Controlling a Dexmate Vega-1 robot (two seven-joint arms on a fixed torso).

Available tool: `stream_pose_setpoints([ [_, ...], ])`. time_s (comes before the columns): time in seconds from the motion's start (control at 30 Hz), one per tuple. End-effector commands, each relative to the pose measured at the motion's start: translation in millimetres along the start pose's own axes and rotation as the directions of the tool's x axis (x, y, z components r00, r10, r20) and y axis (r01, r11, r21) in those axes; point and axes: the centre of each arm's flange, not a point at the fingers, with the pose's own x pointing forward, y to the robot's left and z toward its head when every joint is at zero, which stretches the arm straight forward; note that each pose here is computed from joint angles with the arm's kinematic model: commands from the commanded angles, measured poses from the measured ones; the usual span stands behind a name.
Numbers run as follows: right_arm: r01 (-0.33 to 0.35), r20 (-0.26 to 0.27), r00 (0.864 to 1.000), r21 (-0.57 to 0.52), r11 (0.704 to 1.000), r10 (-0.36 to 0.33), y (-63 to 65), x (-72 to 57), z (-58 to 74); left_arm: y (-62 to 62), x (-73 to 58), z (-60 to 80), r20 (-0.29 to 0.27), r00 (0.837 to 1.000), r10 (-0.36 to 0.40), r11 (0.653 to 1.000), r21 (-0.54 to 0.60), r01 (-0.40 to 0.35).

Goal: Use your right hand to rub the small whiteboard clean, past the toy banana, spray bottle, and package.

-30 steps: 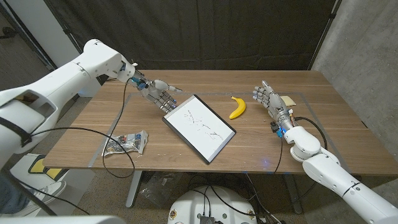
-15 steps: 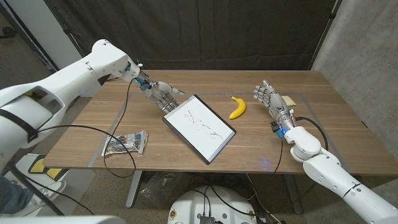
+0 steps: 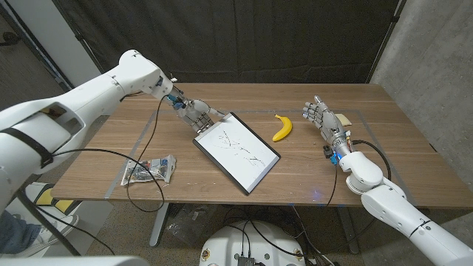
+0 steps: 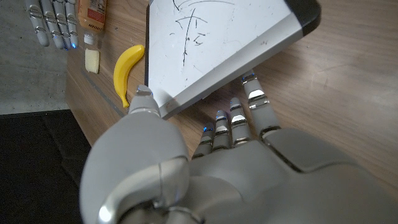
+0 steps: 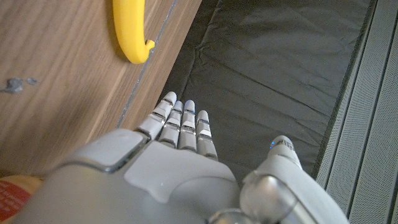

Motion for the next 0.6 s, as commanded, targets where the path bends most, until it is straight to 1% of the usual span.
stream_pose_setpoints([
  [0.03,-0.002,-0.003,1.000,0.007,1.000,0.002,-0.2,-0.4,-1.8,-6.4,8.2,6.3,-0.009,1.000,-0.003,1.000,0.016,0.004],
  [0.33,0.000,0.000,1.000,0.011,1.000,0.000,-1.5,-1.6,-4.1,-6.2,14.4,10.1,-0.047,0.999,0.000,0.999,0.040,0.002],
  [0.6,0.003,0.007,1.000,0.007,1.000,-0.003,-2.4,-3.7,-2.1,-10.5,18.4,12.8,-0.049,0.999,-0.017,0.998,0.065,0.020],
])
